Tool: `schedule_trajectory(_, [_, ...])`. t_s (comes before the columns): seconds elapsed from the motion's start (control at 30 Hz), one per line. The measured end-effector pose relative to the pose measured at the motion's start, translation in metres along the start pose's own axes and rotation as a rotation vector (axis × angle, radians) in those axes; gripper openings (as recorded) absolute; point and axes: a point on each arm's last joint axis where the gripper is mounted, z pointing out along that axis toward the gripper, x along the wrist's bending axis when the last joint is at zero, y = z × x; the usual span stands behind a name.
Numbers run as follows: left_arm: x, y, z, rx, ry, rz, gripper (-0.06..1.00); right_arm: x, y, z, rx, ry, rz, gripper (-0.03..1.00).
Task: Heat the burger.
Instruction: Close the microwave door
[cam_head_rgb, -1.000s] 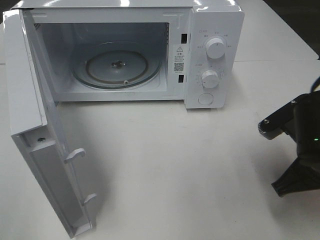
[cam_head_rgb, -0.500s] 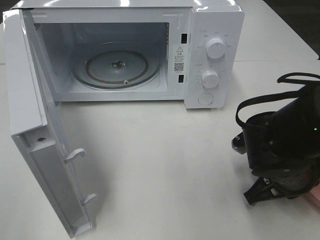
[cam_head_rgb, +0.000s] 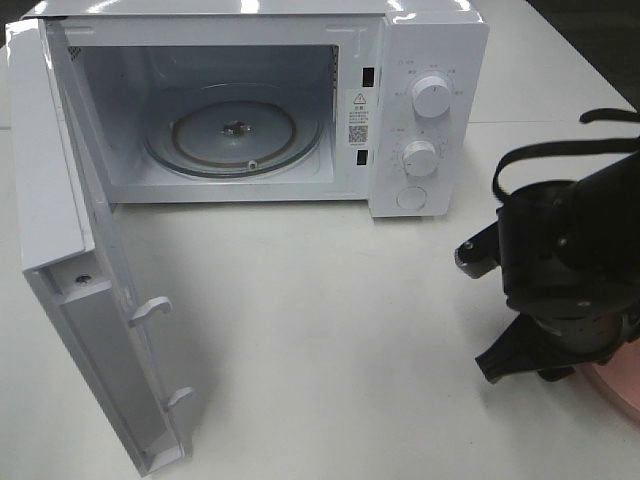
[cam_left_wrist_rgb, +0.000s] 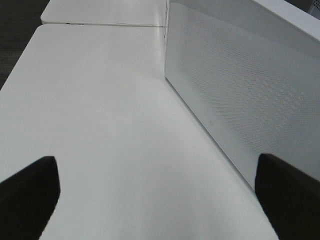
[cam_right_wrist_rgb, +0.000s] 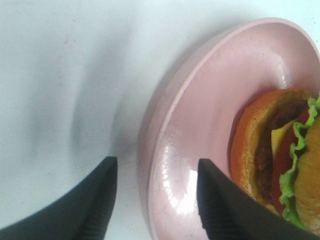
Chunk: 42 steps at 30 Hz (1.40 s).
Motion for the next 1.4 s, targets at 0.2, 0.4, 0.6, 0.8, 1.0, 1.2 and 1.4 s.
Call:
schedule_trajectory(0.2, [0.0,0.0,0.0,0.0,0.0,0.0,0.98,-0.011,0.0,-0.03,-0.03,0.141,-0.022,0.54])
schedule_trajectory(0.4, [0.0,0.0,0.0,0.0,0.0,0.0,0.98,-0.025,-0.009,-0.065,-0.106,0.331,-0.107,0.65])
schedule_trajectory(0.6, [0.0,0.0,0.0,0.0,0.0,0.0,0.98,-0.052,-0.032,-0.102,-0.19,0.476,-0.132,0.77])
schedule_trajectory(0.8, [0.0,0.0,0.0,0.0,0.0,0.0,0.98,-0.078,-0.056,-0.119,-0.215,0.482,-0.15,0.77])
schedule_trajectory(1.0, [0.0,0.0,0.0,0.0,0.0,0.0,0.98,-0.106,-0.084,-0.134,-0.297,0.495,-0.117,0.77])
schedule_trajectory(1.2, [0.0,0.0,0.0,0.0,0.0,0.0,0.98,-0.129,-0.116,-0.148,-0.417,0.572,-0.038,0.76])
schedule_trajectory(1.4, [0.0,0.0,0.0,0.0,0.0,0.0,0.98,-0.145,-0.141,-0.154,-0.525,0.622,0.019,0.76])
